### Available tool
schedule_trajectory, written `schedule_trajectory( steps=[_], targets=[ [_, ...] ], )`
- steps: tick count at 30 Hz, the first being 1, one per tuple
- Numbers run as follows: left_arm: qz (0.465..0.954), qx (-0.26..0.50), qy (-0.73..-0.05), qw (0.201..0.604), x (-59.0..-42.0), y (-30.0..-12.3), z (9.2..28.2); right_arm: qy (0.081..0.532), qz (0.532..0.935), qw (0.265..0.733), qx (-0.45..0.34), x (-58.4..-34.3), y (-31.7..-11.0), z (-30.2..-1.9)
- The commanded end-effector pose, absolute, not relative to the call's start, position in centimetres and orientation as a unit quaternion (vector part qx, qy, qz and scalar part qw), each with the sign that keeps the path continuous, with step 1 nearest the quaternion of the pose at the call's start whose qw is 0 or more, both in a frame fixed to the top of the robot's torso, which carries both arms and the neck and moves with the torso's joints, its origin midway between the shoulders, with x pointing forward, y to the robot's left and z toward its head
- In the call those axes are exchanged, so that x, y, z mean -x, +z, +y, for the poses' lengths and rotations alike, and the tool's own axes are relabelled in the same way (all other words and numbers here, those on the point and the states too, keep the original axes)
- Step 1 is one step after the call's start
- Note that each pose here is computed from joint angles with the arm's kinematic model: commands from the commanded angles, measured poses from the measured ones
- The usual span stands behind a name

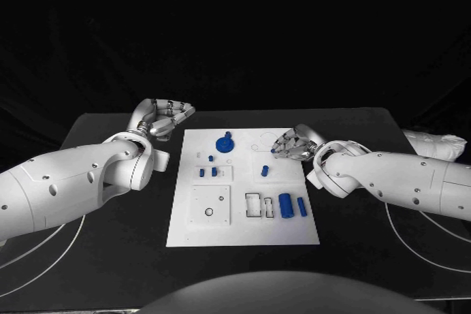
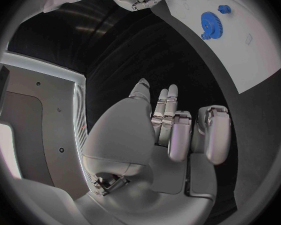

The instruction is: Assemble the parts on the task board

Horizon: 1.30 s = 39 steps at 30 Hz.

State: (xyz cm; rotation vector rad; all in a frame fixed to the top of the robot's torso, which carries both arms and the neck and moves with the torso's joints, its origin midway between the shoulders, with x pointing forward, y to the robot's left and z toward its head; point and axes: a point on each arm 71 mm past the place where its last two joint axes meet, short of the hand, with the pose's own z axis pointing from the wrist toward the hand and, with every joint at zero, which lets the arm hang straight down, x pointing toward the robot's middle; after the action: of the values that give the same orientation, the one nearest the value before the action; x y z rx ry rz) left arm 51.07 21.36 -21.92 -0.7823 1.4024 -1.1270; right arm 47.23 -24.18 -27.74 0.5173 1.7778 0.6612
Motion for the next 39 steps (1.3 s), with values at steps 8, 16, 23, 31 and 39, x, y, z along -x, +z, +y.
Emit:
schedule_trajectory(
  steps=[8, 16, 23, 31, 39],
  targets=[
    [0.595, 0.327, -0.483, 0.553, -51.03, -21.84, 21.14, 0.279, 0.755, 0.551, -0.219, -47.23, -27.9, -23.95],
    [0.595, 0.327, -0.483, 0.553, -51.05, -21.84, 21.17, 0.273, 0.759, 0.548, -0.22, -47.15, -28.03, -24.03],
    [0.595, 0.327, -0.483, 0.553, -51.07, -21.85, 21.18, 0.268, 0.762, 0.546, -0.221, -47.1, -28.21, -24.27],
    [0.595, 0.327, -0.483, 0.553, -51.08, -21.85, 21.13, 0.265, 0.765, 0.544, -0.222, -47.09, -28.37, -24.31],
    [0.595, 0.327, -0.482, 0.554, -51.08, -21.85, 21.2, 0.261, 0.772, 0.535, -0.223, -46.94, -28.55, -24.28]
  ],
)
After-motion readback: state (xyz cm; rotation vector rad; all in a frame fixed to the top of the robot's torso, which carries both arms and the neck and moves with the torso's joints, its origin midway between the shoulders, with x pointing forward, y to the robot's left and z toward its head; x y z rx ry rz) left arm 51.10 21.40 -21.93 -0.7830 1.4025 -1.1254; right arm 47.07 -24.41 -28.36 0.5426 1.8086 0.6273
